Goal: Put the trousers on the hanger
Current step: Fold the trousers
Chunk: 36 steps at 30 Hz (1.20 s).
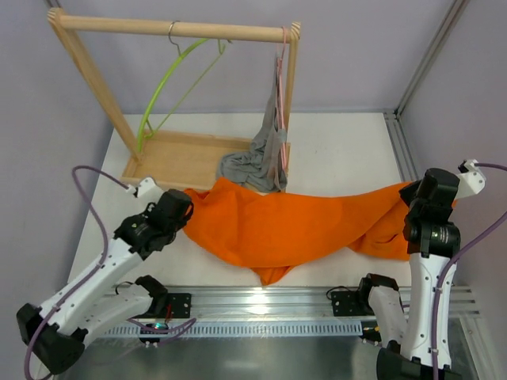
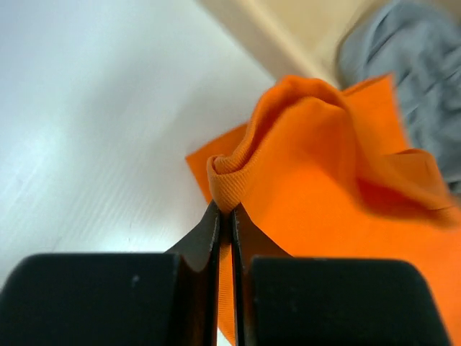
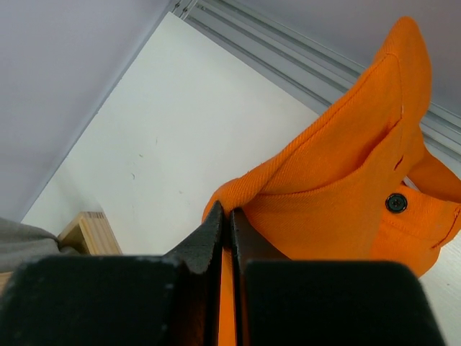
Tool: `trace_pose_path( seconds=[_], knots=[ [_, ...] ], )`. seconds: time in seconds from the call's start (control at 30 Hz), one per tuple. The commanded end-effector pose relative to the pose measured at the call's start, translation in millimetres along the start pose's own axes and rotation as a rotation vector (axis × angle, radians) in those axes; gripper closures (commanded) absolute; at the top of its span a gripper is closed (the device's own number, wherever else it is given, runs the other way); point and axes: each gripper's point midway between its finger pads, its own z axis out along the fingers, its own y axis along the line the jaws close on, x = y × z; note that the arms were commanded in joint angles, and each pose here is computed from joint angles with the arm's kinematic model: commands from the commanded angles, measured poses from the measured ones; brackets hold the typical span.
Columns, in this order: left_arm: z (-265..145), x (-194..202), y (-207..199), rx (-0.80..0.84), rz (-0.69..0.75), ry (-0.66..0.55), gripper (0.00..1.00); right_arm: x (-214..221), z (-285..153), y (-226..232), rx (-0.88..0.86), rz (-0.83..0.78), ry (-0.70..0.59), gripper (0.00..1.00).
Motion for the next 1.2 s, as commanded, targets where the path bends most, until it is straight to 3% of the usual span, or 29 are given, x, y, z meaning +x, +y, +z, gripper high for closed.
trace_pose_path(
  seconds=[0.0,0.1,0.27,0.5,0.83,1.0,1.17],
  knots=[
    [-49.2,-89.6,19.4,-0.082,-0.022,-0.286,1.0,-27.2,-25.7,15.5,-0.069,0.027,-0.054,0.96],
    [-87.9,-137.7,35.2,-0.103,-0.087,-0.453,1.0,-44.2,-47.4,19.0,-0.088,0.035,-0.087,0.96],
    [-131.4,-176.7,48.1,-0.047,-0.193,-0.584,0.99,-73.7,-87.0,21.7,-0.121,0.065,-0.163,0.96],
    [-150.7,-185.5,72.2,-0.062,-0.213,-0.634,0.99,-82.0,-111.6,19.1,-0.146,0.071,-0.19,0.96],
    [-210.5,-222.7,115.5,-0.067,-0.314,-0.779,0.99,-127.4,-184.2,21.5,-0.226,0.109,-0.325,0.96],
    [-221.1,-230.4,126.6,-0.117,-0.292,-0.815,1.0,-149.2,-216.6,12.9,-0.23,0.162,-0.42,0.96],
    [-205.1,-227.8,110.8,-0.145,-0.238,-0.808,0.99,-153.2,-192.6,28.5,-0.238,0.164,-0.406,0.96]
  ],
)
